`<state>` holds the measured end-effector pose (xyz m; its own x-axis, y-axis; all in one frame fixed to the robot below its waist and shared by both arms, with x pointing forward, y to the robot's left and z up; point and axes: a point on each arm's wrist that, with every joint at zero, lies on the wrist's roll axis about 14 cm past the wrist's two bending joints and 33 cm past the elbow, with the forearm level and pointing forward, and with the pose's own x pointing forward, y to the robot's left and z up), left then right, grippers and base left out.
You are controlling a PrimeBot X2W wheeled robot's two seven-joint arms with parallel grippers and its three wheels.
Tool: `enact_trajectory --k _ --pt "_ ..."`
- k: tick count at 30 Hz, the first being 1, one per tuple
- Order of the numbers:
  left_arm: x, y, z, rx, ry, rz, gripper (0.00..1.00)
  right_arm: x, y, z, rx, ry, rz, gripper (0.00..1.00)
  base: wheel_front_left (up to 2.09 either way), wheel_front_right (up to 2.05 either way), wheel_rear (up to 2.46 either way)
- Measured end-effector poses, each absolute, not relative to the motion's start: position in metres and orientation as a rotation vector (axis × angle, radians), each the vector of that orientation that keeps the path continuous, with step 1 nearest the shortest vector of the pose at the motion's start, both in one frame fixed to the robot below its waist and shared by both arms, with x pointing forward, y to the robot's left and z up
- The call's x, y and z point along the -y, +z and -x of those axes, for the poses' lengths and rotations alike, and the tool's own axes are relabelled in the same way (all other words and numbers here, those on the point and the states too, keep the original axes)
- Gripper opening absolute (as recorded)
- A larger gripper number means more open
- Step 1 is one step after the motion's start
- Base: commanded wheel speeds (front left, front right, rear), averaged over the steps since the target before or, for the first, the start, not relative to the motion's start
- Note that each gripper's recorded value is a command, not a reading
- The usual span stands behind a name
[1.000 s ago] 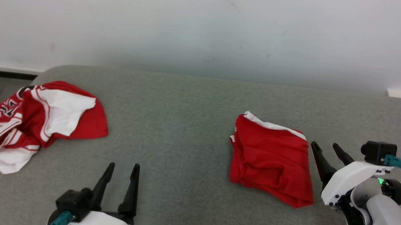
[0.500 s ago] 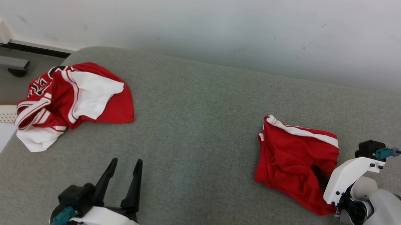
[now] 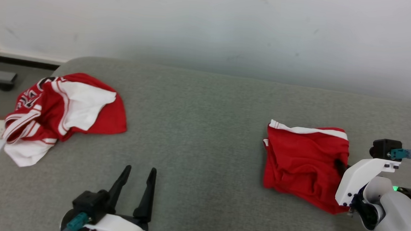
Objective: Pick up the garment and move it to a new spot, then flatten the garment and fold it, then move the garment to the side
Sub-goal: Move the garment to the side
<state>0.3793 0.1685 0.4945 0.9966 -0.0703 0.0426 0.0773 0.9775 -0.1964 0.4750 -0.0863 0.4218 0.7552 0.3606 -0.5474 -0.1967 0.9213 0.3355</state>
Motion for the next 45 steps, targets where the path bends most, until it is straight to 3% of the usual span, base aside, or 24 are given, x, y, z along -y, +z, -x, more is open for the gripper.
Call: enact_trajectory --k 7,18,26,36,45 --pt "-0.116 0.506 -0.393 0.054 -0.24 0.189 1.0 0.14 0.445 -0.473 -0.545 0.224 -0.232 0.0 0.0 0.0 0.0" --pt "-0.019 0.509 -0.4 0.038 -0.522 0.187 1.0 0.215 0.458 -0.439 -0.467 0.059 -0.277 0.0 0.0 0.0 0.0" --pt "0.018 0.505 -0.402 0.022 -0.629 0.196 1.0 0.246 0.455 -0.425 -0.44 -0.018 -0.304 0.0 0.0 0.0 0.0" --pt "0.015 0.488 -0.439 0.005 -0.61 0.205 1.0 0.277 0.48 -0.492 -0.391 -0.003 -0.12 0.0 0.0 0.0 0.0" --pt "-0.022 0.442 -0.47 -0.075 -0.511 0.207 1.0 0.34 0.458 -0.544 -0.512 -0.061 0.15 0.0 0.0 0.0 0.0"
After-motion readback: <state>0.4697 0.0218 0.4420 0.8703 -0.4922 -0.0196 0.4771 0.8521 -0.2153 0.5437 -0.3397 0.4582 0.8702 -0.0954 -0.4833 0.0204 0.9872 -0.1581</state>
